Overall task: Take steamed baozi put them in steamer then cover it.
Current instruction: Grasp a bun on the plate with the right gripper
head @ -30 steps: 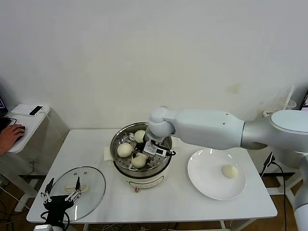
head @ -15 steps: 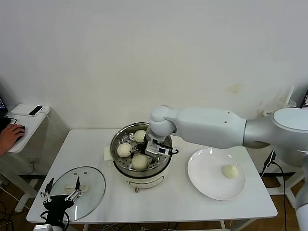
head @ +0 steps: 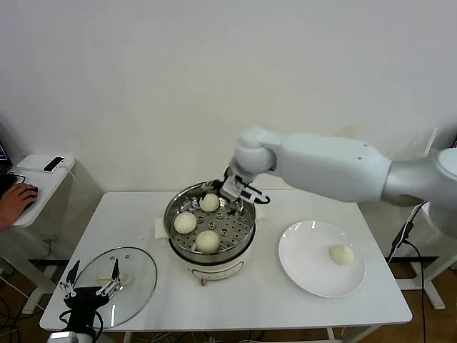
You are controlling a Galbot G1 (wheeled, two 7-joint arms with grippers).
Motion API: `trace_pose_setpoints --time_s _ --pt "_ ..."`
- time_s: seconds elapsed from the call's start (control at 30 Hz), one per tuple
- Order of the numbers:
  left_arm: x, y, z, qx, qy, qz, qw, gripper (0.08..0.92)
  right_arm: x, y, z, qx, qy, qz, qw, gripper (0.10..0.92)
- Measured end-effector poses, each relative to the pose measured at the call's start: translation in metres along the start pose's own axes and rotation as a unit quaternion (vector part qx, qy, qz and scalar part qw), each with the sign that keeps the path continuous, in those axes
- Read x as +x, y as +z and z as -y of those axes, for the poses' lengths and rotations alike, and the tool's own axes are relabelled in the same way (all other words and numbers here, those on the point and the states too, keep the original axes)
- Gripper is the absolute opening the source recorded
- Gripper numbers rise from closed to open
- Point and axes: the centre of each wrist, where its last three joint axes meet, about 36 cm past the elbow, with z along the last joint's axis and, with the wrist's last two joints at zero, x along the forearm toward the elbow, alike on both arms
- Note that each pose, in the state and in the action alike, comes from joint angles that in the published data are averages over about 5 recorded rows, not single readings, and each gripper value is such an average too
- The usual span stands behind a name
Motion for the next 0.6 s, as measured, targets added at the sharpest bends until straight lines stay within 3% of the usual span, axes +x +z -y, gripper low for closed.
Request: trace_pose_setpoints --time_s 0.27,0.6 --pt "-0.003 -0.002 0.003 0.0 0.008 0.003 1.0 0.823 0.031 0.039 -0.063 -0.149 0.001 -0.047 0.988 0.823" --pt "-0.002 -0.001 0.01 0.0 0.021 0.003 1.0 0.823 0.046 0.088 -0.187 -0.302 -0.019 -0.09 0.949 0.823"
